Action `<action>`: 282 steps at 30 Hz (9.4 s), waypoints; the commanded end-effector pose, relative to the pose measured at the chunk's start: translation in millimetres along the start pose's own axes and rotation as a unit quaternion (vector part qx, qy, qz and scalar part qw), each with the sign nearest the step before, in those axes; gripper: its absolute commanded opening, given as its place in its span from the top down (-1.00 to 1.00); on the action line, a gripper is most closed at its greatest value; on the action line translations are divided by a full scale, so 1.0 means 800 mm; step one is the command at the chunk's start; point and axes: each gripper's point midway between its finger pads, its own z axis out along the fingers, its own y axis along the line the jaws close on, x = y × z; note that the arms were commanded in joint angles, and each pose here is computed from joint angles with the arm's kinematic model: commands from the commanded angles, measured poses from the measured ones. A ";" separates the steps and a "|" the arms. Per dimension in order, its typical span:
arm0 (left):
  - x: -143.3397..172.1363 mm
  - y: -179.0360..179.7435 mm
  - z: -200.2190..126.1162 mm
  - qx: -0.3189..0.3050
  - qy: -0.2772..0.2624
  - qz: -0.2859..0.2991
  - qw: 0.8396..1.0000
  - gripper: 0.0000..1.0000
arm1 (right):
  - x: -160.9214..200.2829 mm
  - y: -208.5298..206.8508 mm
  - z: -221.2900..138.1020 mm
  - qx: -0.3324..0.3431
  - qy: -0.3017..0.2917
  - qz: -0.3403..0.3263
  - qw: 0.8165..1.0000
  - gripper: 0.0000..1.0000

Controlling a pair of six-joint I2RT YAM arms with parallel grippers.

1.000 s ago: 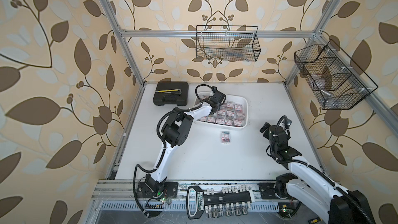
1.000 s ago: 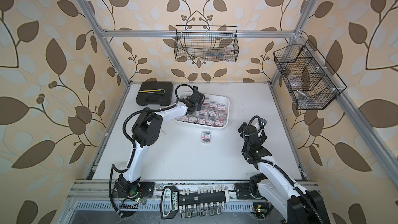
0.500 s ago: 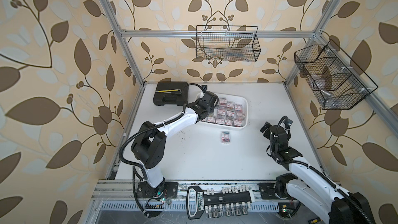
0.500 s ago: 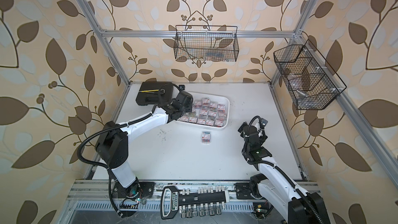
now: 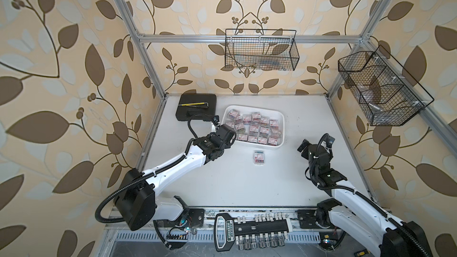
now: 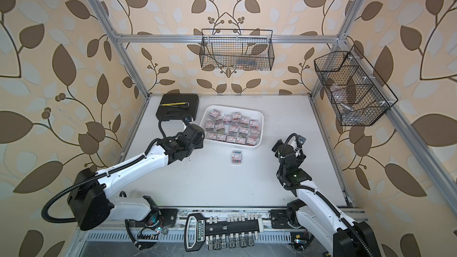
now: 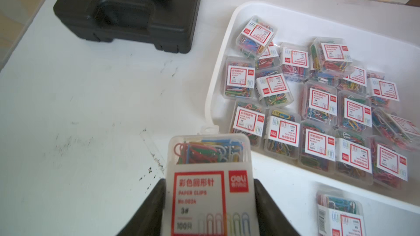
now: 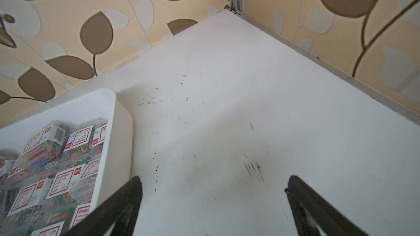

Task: Take the paper clips out of the storage box
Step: Place the boxed paper clips at the center of the board, then pick up the boxed paper clips from the storage box, then place the boxed paper clips at the center of the board.

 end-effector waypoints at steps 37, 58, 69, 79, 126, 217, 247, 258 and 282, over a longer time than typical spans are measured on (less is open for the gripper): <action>0.174 -0.152 0.075 0.097 0.096 0.019 0.991 -0.13 | -0.010 0.004 0.000 0.009 -0.012 -0.006 1.000 -1.00; 0.156 -0.172 0.056 0.151 0.083 -0.001 0.985 -0.28 | -0.011 -0.002 -0.002 0.011 -0.015 0.004 1.000 -1.00; 0.136 -0.171 0.052 0.144 0.054 -0.027 0.988 -0.08 | -0.010 -0.003 -0.002 0.012 -0.013 0.005 1.000 -1.00; 0.126 -0.175 0.049 0.152 0.042 -0.044 0.987 -0.07 | -0.011 -0.001 -0.002 0.009 -0.014 0.004 1.000 -1.00; -0.080 -0.210 0.138 0.074 -0.001 0.072 0.995 -0.62 | -0.009 0.025 -0.002 0.002 -0.016 -0.039 0.999 -1.00; -0.107 -0.214 0.227 0.070 0.000 0.083 0.994 -0.28 | -0.009 0.041 -0.006 0.004 -0.024 -0.068 0.997 -1.00; 0.003 0.012 0.026 -0.064 -0.099 -0.172 0.978 -0.10 | -0.010 0.040 -0.009 0.003 -0.028 -0.066 0.997 -1.00; 0.064 0.005 0.046 -0.024 -0.066 -0.217 0.974 -0.10 | -0.010 0.039 -0.009 0.004 -0.030 -0.065 0.997 -1.00; 0.050 0.011 0.034 -0.061 -0.090 -0.168 0.980 -0.94 | -0.011 0.039 -0.011 0.003 -0.032 -0.064 0.997 -1.00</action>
